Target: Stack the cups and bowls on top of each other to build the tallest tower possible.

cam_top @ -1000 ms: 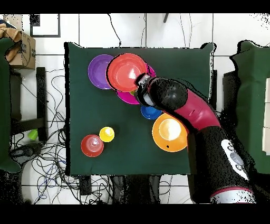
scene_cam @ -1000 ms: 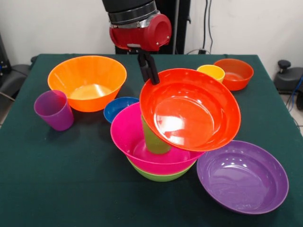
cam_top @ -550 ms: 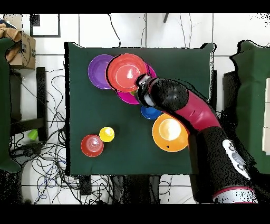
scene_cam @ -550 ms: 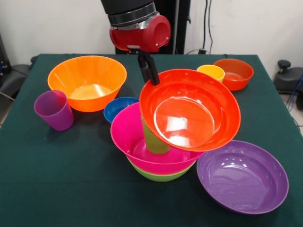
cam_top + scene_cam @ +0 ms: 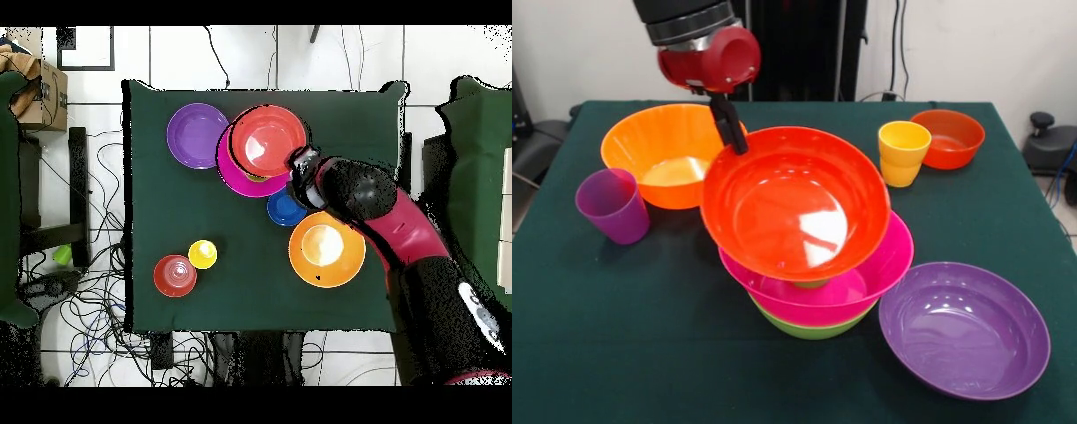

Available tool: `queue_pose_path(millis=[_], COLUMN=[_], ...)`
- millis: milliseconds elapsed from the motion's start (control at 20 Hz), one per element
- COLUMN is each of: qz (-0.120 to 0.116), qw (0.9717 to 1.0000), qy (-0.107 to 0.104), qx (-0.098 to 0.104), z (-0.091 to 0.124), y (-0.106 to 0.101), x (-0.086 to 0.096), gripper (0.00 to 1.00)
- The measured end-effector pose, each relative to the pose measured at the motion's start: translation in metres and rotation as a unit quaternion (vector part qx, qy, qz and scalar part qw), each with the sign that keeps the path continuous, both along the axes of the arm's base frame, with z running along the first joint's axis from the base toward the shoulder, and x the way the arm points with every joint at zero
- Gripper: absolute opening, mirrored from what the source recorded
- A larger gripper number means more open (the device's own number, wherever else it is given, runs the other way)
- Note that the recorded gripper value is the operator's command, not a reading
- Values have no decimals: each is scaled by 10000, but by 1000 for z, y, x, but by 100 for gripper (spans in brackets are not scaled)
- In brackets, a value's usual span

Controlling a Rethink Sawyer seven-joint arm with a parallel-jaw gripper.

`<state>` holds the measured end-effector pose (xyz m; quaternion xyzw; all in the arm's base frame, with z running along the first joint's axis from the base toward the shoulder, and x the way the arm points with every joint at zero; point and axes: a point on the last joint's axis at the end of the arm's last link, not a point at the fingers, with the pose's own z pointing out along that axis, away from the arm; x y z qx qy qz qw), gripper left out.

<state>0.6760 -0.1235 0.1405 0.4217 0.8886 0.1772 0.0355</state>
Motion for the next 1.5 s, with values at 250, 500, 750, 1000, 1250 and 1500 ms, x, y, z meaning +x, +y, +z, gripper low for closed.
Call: queue_pose_path(millis=[250,500,750,1000,1250,1500], qz=[-111,-80,27,72,99,103], qw=[9999,9999,9998,9997,9996,9995], qy=[3,12,21,43,49,43], qx=[44,111,206,244,273,312], z=[0,-1,-2,-3,-3,-4], y=[-15,-10,5,12,16,16], x=[-4,-5,-5,-7,-7,-7], gripper=[0,0,0,0,0,0])
